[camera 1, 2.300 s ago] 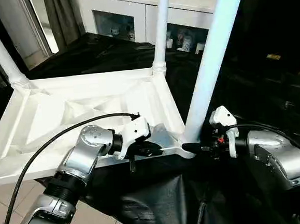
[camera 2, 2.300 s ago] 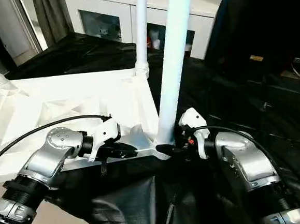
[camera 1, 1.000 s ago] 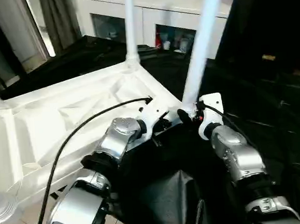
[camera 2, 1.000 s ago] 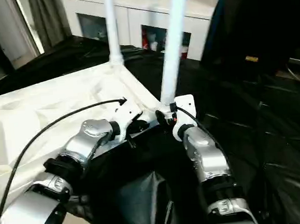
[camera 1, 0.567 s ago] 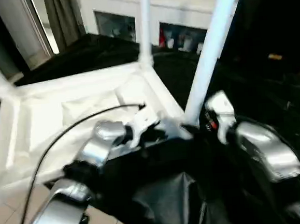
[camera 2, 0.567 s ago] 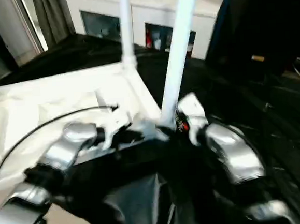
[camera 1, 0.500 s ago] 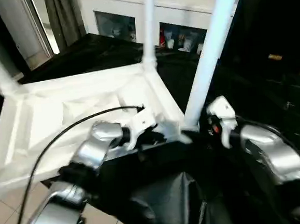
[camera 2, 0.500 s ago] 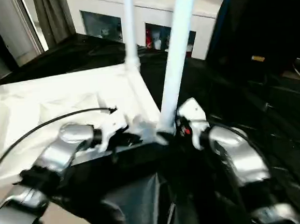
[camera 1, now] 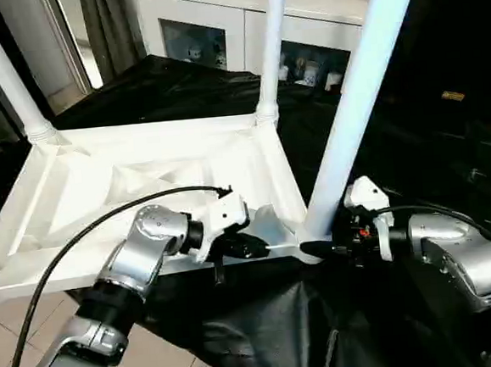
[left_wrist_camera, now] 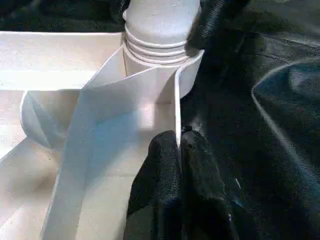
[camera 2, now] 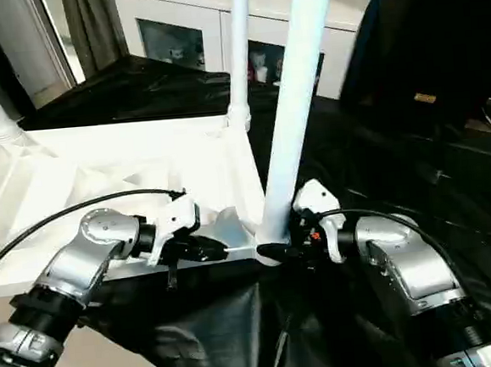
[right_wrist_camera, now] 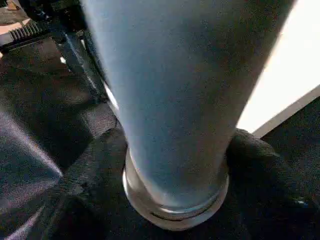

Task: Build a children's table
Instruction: Rotate leg to tighten

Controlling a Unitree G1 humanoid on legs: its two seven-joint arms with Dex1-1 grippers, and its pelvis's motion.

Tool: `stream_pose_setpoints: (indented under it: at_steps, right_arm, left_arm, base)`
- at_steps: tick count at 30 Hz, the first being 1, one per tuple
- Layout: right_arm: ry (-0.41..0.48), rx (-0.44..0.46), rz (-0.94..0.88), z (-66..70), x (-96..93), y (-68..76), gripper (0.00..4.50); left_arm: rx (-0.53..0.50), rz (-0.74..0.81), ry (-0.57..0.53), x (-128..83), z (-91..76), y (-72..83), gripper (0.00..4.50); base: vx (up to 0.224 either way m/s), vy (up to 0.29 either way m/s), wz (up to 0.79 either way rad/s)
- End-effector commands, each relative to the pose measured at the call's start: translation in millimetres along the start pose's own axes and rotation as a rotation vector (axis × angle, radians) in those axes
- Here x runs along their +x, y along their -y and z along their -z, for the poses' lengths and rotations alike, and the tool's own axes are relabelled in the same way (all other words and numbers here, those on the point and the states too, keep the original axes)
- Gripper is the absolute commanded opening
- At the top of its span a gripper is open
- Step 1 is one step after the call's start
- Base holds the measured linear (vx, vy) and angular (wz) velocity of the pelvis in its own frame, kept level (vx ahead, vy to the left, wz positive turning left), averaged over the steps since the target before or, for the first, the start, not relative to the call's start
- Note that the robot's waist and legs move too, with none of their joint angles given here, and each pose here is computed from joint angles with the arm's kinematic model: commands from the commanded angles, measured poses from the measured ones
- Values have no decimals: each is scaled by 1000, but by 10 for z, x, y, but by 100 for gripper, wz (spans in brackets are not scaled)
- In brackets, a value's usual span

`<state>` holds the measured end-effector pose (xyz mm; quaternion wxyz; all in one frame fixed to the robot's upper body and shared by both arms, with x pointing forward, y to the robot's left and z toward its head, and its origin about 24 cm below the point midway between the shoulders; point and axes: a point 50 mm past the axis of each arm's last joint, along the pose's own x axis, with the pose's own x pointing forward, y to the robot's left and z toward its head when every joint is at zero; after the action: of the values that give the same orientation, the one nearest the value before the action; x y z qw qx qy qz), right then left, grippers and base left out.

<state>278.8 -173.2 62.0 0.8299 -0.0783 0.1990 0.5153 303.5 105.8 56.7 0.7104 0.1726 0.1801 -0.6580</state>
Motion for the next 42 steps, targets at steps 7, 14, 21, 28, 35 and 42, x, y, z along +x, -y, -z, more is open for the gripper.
stream_pose_setpoints:
  at_steps: [7,14,21,28,35,42]
  right_arm:
    - [-1,3,-48,-10,9,-61,260]
    - [7,60,157,78,117,72,258]
    - [54,329,611,194,514,227,256]
    - [65,296,643,62,850,120,256]
    - [175,287,658,-78,810,195,326]
    - [227,194,522,-206,657,234,374]
  left_arm:
    - [50,11,79,-17,-198,-2,0]
    - [-4,-141,62,15,-172,-135,0]
    - [-163,-577,11,208,-203,-513,0]
    - [-121,-609,-10,405,-310,-544,0]
    - [-115,-571,3,428,-299,-539,0]
    - [-83,-456,44,368,-293,-478,0]
  base:
    - [0,0,0]
    - [0,0,0]
    - [0,0,0]
    - [0,0,0]
    - [0,0,0]
    - [0,0,0]
